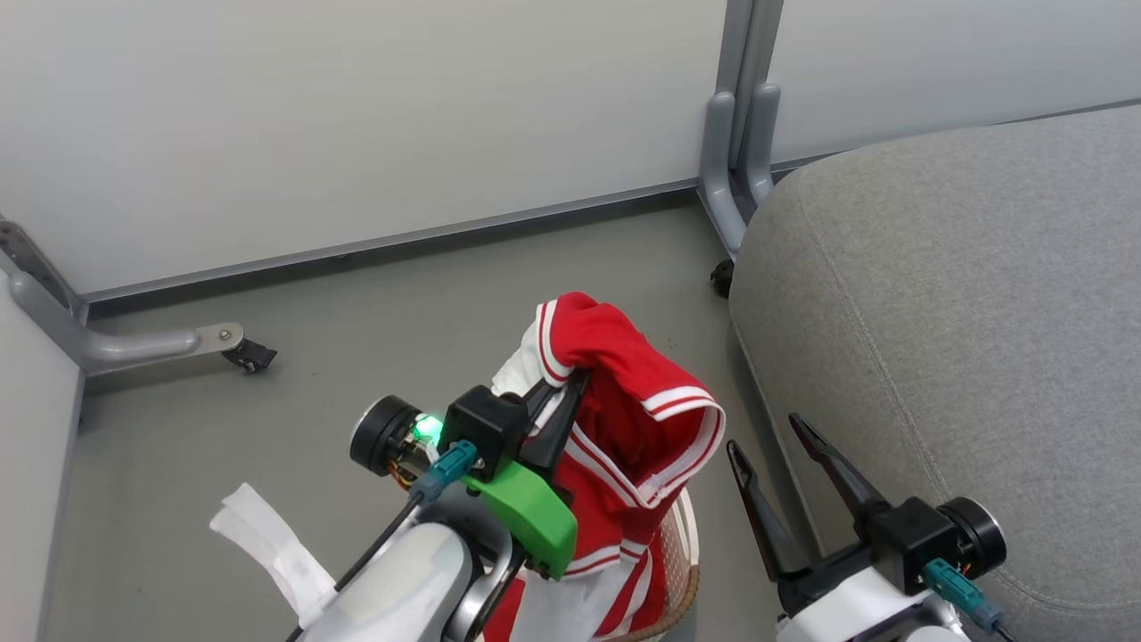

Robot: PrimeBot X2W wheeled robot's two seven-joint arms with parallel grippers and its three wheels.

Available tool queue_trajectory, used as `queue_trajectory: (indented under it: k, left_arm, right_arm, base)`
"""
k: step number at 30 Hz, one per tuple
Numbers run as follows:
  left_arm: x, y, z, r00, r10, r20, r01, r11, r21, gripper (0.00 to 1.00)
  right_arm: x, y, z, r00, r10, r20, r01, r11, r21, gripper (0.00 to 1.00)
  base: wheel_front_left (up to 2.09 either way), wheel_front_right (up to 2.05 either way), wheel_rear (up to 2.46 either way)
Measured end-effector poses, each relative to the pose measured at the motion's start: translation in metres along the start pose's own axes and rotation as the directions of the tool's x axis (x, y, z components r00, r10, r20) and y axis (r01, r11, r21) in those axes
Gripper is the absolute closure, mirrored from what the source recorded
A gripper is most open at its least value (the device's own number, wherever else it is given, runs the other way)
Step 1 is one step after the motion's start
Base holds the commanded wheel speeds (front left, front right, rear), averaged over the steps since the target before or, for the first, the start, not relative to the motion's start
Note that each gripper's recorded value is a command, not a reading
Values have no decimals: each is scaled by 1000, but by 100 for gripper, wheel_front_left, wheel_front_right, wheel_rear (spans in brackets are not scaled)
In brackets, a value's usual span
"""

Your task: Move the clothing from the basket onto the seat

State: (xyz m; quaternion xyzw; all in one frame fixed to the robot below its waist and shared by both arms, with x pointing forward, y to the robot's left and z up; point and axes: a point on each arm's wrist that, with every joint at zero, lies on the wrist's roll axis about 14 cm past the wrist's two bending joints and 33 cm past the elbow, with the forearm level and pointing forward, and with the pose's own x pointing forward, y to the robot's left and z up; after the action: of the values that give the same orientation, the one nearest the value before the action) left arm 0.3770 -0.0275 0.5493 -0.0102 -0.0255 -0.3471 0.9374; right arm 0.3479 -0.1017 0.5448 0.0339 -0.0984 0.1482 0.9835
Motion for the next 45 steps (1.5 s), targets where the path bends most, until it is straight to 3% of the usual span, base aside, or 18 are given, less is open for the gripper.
queue_trajectory:
  k: [24,25,26,27,28,29,45]
  left_arm:
    - [-1,-89,38,956,-286,64,290,955,-61,100]
    - [-1,-89,39,955,-288,64,292,954,-60,100]
    - [-2,-90,39,955,-291,64,295,954,-60,100]
    - [-2,-91,38,954,-293,62,296,953,-60,100]
    - [-2,-91,38,954,-293,59,297,953,-65,100]
    - [-2,-91,38,954,-294,59,298,952,-73,100]
    - [-8,-87,34,962,-270,47,273,956,-109,100]
  right_arm:
    - [11,13,-18,997,57,-53,-57,998,5,0]
    - [11,13,-19,997,58,-55,-58,998,5,5]
    - [11,14,-19,997,61,-56,-61,998,5,57]
    - [10,15,-20,996,64,-59,-64,998,4,78]
    - [10,15,-20,996,66,-59,-66,998,4,95]
    - [10,15,-20,996,66,-59,-66,998,5,100]
    - [7,16,-22,995,71,-65,-70,997,23,100]
  base:
    - [0,0,0]
    - [0,0,0]
    - [0,0,0]
    - [0,0,0]
    - [0,0,0]
    - [0,0,0]
    - [0,0,0]
